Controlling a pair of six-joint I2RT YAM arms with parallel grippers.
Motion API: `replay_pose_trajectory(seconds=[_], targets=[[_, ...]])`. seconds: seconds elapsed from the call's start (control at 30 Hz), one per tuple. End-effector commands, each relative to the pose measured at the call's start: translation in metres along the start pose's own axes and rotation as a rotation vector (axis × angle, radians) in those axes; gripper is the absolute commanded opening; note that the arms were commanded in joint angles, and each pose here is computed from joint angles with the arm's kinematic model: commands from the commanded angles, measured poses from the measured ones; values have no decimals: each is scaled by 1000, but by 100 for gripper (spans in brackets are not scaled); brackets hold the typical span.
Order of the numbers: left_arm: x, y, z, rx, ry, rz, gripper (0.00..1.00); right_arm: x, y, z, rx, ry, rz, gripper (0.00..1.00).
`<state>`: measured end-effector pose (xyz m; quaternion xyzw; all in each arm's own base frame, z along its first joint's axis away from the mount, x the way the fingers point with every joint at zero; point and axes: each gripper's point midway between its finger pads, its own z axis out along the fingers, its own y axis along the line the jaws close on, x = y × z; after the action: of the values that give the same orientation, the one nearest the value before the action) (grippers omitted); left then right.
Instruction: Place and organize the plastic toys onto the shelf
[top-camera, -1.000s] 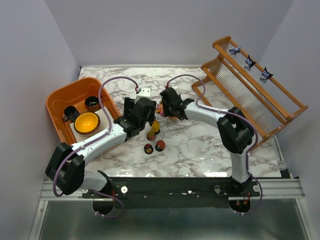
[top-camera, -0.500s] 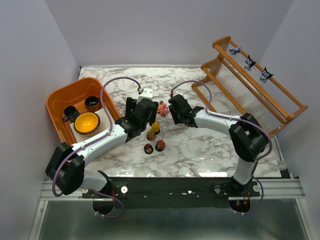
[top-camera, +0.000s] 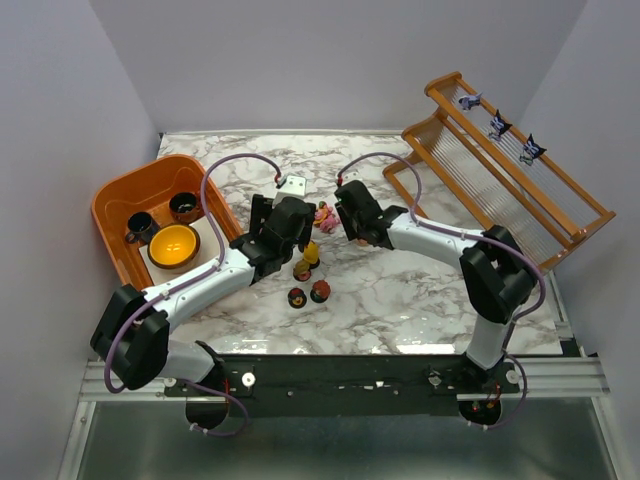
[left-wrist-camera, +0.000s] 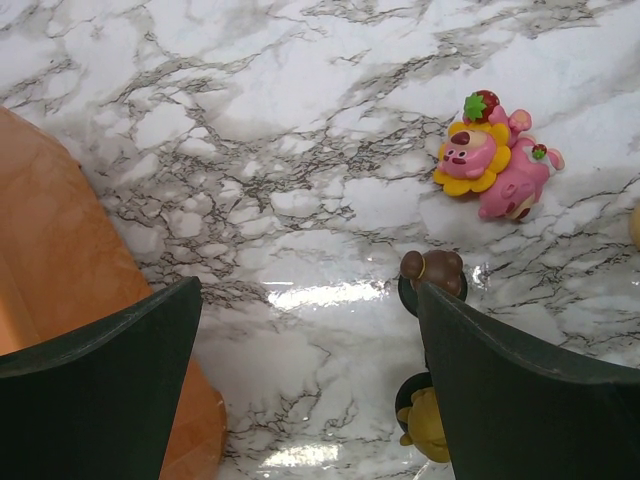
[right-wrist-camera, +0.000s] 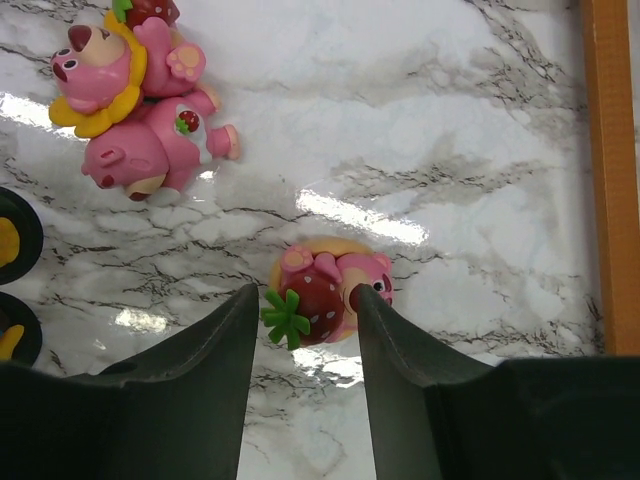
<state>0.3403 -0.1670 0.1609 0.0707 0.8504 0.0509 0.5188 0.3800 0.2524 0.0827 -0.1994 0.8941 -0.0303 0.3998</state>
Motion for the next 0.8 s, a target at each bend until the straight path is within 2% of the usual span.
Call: replay_pose_trajectory(seconds=[0.0,0.77], targets=[[-7,5,-2,-28,-37,-8,99,8,4,6,-11,38,-33,50],[-9,5,-3,-31,-47,6,99,22,4,10,-6,93,-80,49]])
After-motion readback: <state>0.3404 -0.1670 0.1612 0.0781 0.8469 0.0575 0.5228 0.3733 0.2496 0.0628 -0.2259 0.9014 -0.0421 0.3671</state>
